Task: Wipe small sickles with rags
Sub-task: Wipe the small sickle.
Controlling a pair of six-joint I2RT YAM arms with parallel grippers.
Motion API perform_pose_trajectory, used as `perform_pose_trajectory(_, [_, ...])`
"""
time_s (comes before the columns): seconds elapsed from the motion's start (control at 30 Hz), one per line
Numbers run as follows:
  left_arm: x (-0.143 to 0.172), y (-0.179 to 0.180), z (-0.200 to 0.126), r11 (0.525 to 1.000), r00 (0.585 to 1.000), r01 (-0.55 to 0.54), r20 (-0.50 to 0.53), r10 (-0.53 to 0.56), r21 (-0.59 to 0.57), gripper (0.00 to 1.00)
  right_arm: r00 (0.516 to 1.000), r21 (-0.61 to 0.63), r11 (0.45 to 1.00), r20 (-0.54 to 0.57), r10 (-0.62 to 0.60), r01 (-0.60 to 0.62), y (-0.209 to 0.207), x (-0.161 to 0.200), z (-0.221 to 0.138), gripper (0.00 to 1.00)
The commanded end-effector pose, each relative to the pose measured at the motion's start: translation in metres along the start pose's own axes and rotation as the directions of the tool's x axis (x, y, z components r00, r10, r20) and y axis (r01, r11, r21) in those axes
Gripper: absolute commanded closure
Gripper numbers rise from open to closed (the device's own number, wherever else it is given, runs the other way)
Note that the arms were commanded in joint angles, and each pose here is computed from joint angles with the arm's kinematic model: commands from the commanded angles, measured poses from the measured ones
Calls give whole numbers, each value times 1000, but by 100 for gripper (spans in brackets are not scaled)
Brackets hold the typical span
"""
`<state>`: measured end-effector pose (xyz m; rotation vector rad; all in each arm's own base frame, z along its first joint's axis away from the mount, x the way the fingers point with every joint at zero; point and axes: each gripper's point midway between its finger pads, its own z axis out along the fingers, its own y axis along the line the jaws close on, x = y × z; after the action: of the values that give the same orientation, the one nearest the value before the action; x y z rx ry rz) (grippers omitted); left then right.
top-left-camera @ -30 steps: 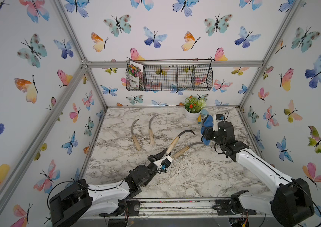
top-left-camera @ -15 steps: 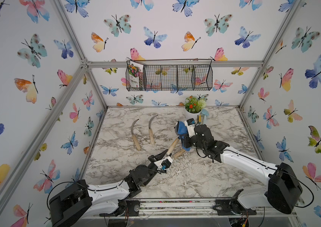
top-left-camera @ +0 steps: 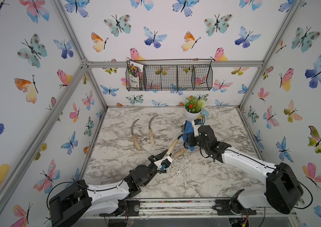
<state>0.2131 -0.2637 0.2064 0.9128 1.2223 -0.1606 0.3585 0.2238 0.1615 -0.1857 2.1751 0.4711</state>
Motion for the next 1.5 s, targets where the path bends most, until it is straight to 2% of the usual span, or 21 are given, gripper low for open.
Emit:
perform_pose_trajectory(0.0, [-14,13,-3,998,998,49,44,-47,-46,100,997,-3,997,-14,78,-78,-25,6,12,98])
perform_pose_trajectory(0.13, [-19,13,-5,997,996,64,62,-61,-37,100,995,-10,996,-42,86,-87,-28,7,13,98])
perform_pose_trajectory(0.4, [-22,16,-6,996,995,78,73,-75,-38,100,999,-159,987,5,38,-36,28,-5,-15,98])
perform_pose_trajectory(0.63, [-25,15,-6,996,994,81,81,-79,-27,100,999,-292,956,51,-9,23,72,-10,-49,98])
perform_pose_trajectory(0.77, [-26,15,-6,996,993,82,87,-80,-28,100,996,-184,983,93,2,15,47,-11,-47,98])
perform_pose_trajectory(1.03, [-29,14,-3,996,993,86,87,-85,-19,100,991,-71,989,22,132,-130,-41,-2,-11,98])
perform_pose_trajectory(1.1, [-29,13,-3,996,993,85,88,-84,-11,100,991,-42,991,23,131,-129,-50,-2,-7,98])
perform_pose_trajectory(1.23, [-28,12,-1,997,993,80,82,-79,-11,100,994,-108,989,-21,103,-104,-32,-6,-3,98])
perform_pose_trajectory(1.47, [-26,10,0,997,994,73,76,-72,-5,100,1000,-188,982,13,2,1,30,-16,-19,98])
